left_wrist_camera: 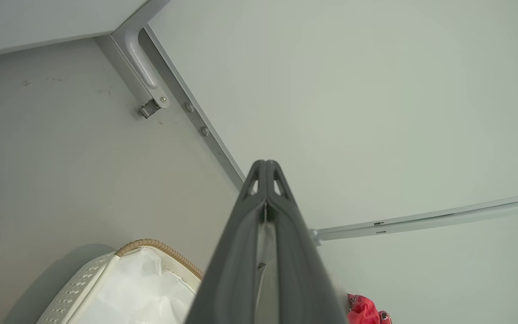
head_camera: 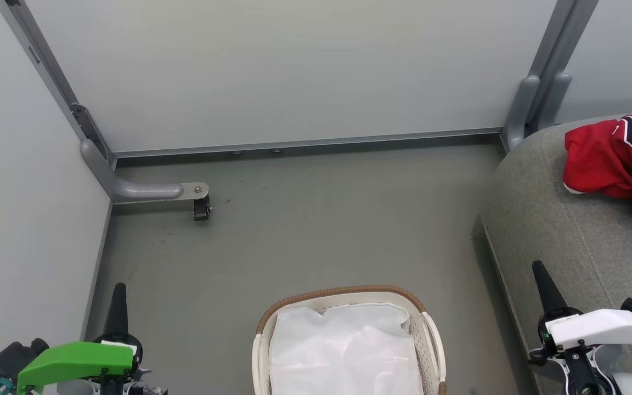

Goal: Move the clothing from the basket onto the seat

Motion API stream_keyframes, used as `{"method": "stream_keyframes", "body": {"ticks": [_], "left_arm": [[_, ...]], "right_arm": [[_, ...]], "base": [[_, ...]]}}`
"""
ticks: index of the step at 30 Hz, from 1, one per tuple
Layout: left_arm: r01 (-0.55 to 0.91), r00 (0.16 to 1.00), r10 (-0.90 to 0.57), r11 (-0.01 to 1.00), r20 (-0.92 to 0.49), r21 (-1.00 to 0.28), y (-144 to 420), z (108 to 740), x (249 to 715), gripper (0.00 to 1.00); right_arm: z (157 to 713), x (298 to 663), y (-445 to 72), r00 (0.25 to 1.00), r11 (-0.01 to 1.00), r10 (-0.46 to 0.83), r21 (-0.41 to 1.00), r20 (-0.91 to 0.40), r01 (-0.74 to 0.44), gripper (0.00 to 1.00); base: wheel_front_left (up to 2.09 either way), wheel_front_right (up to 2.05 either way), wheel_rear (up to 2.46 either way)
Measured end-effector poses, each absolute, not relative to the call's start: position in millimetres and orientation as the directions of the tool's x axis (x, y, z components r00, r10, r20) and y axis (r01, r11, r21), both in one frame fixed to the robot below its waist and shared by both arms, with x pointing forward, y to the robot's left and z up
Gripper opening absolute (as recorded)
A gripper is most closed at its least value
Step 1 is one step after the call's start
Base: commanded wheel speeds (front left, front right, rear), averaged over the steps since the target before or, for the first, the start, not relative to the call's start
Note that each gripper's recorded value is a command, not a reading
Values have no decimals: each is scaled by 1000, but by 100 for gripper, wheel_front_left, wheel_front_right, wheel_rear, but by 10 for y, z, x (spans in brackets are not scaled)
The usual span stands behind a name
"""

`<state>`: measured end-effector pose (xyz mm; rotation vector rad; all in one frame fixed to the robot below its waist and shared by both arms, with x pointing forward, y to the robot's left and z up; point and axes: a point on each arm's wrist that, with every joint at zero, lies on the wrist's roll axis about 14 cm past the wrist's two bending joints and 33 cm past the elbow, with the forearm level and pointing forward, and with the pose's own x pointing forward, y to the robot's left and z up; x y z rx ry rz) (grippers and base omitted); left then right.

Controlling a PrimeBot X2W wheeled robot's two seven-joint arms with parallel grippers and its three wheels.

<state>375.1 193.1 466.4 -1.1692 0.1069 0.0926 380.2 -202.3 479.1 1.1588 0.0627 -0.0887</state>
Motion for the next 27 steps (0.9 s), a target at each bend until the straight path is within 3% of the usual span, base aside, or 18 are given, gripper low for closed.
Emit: {"method": "stream_keyframes", "body": {"ticks": [27], "left_arm": [[-71, 997, 5, 165, -72, -984, 1959, 4867, 3824, 0]], "right_arm": [[4922, 3840, -2010, 998, 170, -17, 984, -55, 57, 0]], "base": [[0, 0, 0]]}}
